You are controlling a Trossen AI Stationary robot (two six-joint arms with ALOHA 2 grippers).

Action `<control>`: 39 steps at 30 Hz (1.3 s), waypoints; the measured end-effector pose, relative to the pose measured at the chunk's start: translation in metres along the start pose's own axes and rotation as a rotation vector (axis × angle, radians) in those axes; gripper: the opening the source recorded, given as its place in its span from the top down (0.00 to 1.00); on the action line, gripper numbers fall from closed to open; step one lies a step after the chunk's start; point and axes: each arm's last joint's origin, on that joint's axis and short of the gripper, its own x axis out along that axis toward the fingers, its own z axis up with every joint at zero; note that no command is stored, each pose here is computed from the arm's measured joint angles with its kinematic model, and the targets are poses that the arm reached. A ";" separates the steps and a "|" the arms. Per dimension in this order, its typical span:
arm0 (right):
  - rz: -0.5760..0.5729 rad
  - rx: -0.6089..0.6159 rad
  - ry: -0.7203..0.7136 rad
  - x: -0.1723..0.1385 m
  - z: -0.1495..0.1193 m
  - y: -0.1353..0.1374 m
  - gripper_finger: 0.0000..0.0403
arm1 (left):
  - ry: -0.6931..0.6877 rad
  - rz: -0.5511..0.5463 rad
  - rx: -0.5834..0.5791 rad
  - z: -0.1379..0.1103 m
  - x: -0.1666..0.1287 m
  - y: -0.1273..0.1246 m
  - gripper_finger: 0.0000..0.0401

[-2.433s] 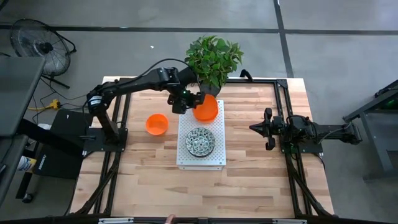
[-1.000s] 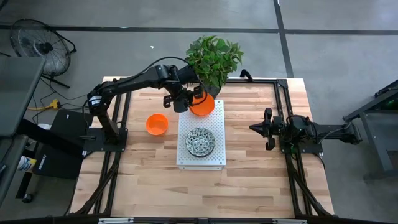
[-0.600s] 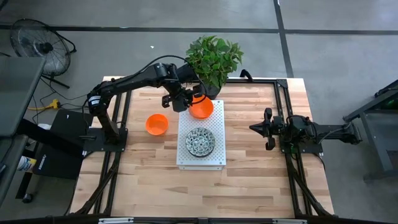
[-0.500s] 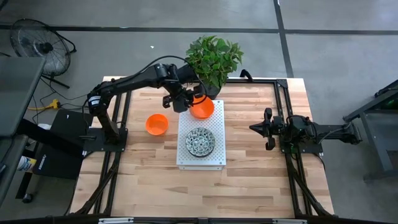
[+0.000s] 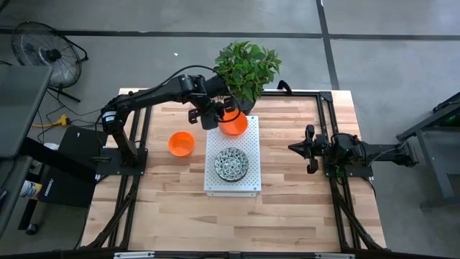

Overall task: Pick & Place Mini bowls
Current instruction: Stack the bottom orange bowl on top of the orange bowl on the shelf

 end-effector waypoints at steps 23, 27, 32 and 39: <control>0.000 0.000 0.000 0.000 0.000 0.000 1.00 | 0.032 -0.004 -0.022 0.005 0.000 0.001 0.98; 0.000 0.000 0.000 0.000 0.000 0.000 1.00 | 0.030 -0.004 -0.043 0.005 0.000 0.001 0.98; 0.000 0.000 0.000 0.000 0.000 0.000 1.00 | -0.022 0.004 -0.041 0.007 0.000 0.001 0.98; 0.000 0.000 0.000 0.000 0.000 0.000 1.00 | -0.033 -0.002 -0.043 0.007 0.000 0.000 0.97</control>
